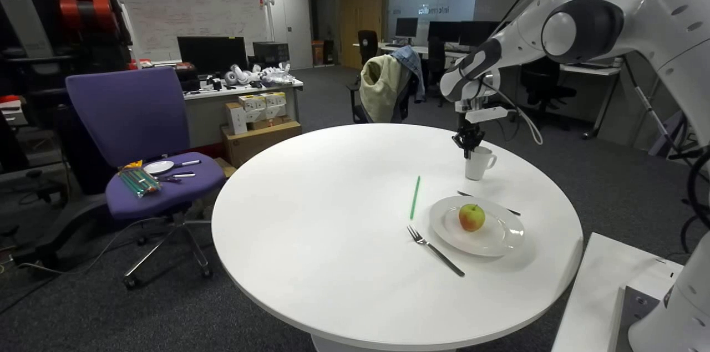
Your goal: Move the mug forward
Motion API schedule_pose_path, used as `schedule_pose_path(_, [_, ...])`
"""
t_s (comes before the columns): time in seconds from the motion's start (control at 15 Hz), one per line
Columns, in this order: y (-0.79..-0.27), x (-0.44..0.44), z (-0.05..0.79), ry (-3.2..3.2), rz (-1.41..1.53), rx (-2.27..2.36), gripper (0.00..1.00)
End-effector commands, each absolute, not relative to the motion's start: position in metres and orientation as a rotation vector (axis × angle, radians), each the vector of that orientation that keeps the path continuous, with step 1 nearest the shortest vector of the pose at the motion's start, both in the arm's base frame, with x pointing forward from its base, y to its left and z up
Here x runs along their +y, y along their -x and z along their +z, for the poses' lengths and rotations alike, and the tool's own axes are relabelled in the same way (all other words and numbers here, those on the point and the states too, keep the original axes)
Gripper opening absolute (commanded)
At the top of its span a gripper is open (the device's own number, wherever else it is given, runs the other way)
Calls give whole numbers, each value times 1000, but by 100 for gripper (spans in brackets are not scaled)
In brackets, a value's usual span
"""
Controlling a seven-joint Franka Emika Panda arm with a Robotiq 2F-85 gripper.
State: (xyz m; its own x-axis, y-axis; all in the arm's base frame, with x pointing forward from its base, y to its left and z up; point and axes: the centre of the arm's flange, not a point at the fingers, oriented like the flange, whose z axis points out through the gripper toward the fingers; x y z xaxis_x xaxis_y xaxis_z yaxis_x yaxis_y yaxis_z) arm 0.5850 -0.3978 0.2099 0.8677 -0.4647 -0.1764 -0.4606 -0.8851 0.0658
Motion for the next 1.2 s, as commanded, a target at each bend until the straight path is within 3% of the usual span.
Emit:
schedule_pose_path(0.0, [-592, -397, 219, -3045, -290, -652, 2])
schedule_pose_path(1.13, [-625, -318, 217, -2947, -325, 70, 2])
